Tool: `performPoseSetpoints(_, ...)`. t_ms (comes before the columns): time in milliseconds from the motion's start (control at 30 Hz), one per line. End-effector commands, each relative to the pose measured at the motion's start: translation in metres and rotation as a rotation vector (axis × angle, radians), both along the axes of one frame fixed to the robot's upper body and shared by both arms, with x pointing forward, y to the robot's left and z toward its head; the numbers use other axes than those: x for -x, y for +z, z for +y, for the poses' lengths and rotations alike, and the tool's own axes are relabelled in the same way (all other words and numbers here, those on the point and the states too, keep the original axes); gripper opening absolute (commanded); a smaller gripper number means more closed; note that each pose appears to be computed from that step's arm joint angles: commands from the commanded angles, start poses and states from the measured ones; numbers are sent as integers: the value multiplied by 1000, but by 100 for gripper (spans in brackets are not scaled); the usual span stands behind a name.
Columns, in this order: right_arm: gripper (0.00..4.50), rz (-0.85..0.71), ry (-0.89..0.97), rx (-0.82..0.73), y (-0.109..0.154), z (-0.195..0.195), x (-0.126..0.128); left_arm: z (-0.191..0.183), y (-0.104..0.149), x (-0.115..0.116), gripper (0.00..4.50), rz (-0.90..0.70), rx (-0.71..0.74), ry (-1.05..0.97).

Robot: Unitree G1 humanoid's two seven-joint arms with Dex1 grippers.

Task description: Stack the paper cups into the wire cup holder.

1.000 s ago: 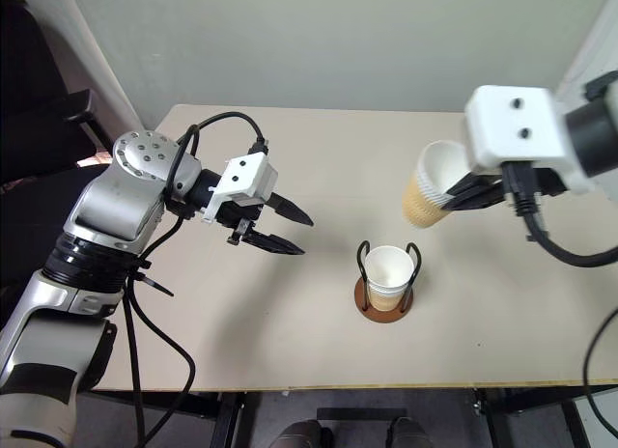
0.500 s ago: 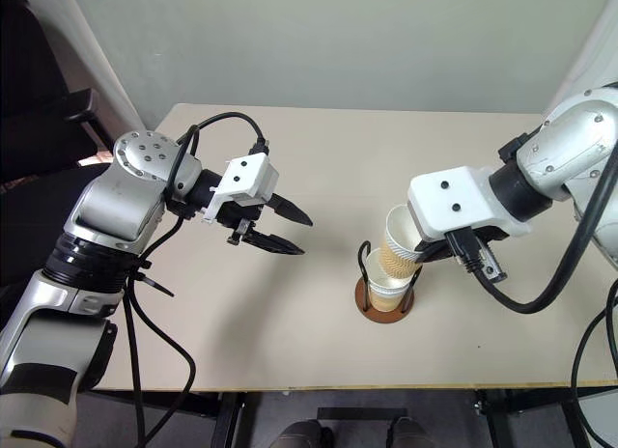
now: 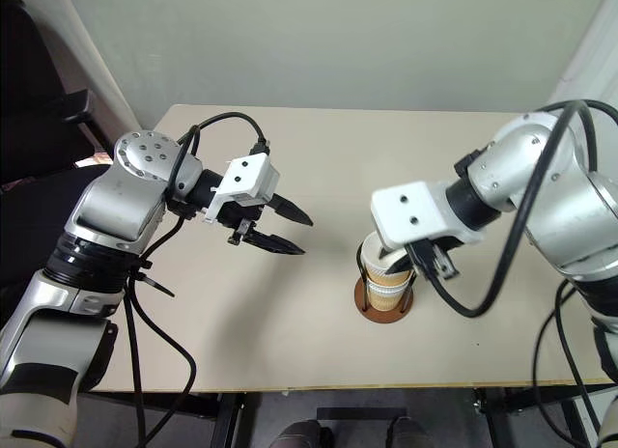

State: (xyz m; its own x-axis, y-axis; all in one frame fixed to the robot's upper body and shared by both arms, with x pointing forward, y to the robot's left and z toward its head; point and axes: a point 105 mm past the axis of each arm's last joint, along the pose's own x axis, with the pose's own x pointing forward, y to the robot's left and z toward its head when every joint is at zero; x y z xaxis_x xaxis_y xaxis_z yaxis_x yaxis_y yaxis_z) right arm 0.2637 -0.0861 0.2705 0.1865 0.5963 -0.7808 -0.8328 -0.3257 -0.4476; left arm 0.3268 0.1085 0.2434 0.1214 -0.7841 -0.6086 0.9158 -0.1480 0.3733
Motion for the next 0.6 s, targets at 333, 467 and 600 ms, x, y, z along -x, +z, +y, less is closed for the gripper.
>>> performPoseSetpoints(333, 295, -213, -643, -583, 65, -90, -46, 24, 11, -20, 262, -15, 112, 205)
performPoseSetpoints(467, 295, -266, -796, -703, 51, -121, -44, 43, 7, -27, 262, 5, 146, 317)
performPoseSetpoints(600, 295, -288, -945, -717, 19, -150, -34, 64, -6, -29, 262, 42, 153, 426)
